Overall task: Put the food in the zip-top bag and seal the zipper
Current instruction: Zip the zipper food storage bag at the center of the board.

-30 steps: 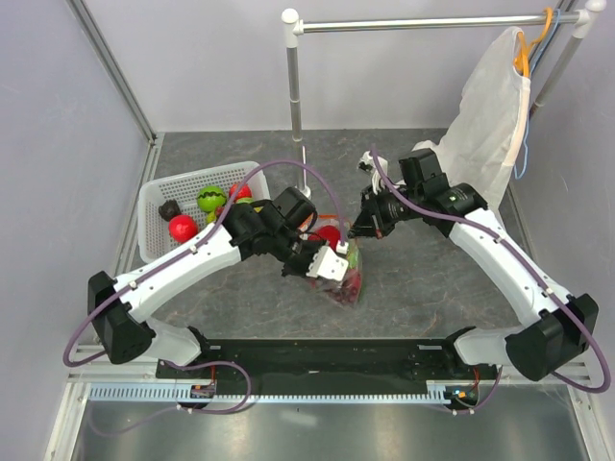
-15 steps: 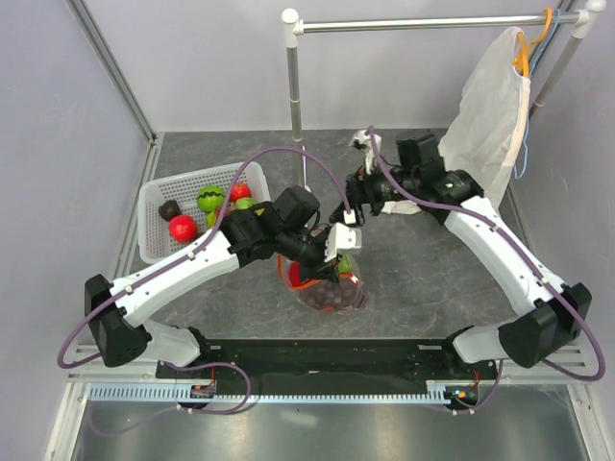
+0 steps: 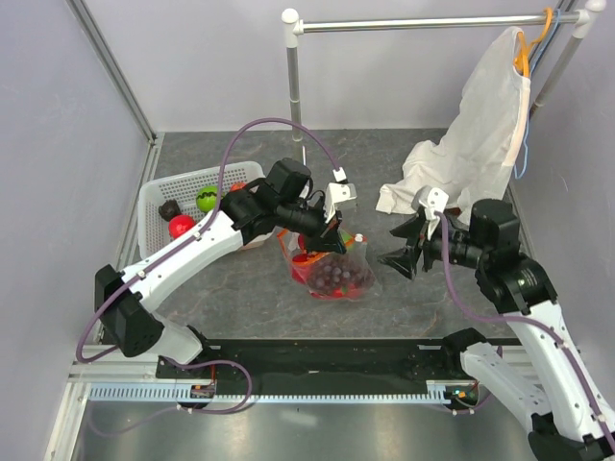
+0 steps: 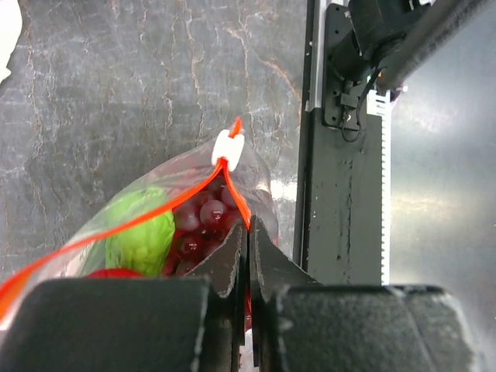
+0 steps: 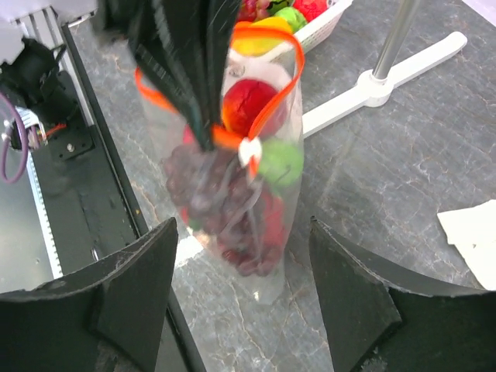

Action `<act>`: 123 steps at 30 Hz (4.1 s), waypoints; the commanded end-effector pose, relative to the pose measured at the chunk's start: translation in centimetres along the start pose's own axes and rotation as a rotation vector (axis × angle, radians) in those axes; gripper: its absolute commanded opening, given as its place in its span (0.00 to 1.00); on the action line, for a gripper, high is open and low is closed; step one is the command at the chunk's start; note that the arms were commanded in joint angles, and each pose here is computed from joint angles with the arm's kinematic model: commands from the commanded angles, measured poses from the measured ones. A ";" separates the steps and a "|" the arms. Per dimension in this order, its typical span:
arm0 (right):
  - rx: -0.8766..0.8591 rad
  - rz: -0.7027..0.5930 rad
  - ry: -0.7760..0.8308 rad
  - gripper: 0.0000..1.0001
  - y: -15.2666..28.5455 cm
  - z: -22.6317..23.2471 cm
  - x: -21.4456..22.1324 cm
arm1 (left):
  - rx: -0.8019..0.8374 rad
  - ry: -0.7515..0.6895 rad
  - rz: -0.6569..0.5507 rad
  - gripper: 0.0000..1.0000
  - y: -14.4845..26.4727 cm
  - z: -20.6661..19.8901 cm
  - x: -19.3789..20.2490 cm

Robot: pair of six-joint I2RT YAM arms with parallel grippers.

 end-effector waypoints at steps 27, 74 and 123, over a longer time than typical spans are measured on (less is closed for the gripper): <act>-0.228 -0.061 0.104 0.51 -4.8 -1.7 1.0 | 0.059 -0.171 -0.101 0.02 0.8 -0.4 -1.5; -0.157 -0.064 0.208 0.00 -4.5 -1.1 0.9 | -0.080 -0.420 -0.111 0.61 -1.4 1.7 -5.2; -0.232 -0.040 0.197 0.86 -4.5 -0.3 -0.6 | -0.059 -0.313 -0.052 0.06 5.0 1.6 0.3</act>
Point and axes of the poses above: each gripper's point midway between its finger pads, its own y axis back along the fingers, its own z axis along the line the jaws close on, x = y × z, the point moved 8 cm from there along y, back along the fingers, and after that the axes turned 12 degrees about -y, right-handed, at the moved point
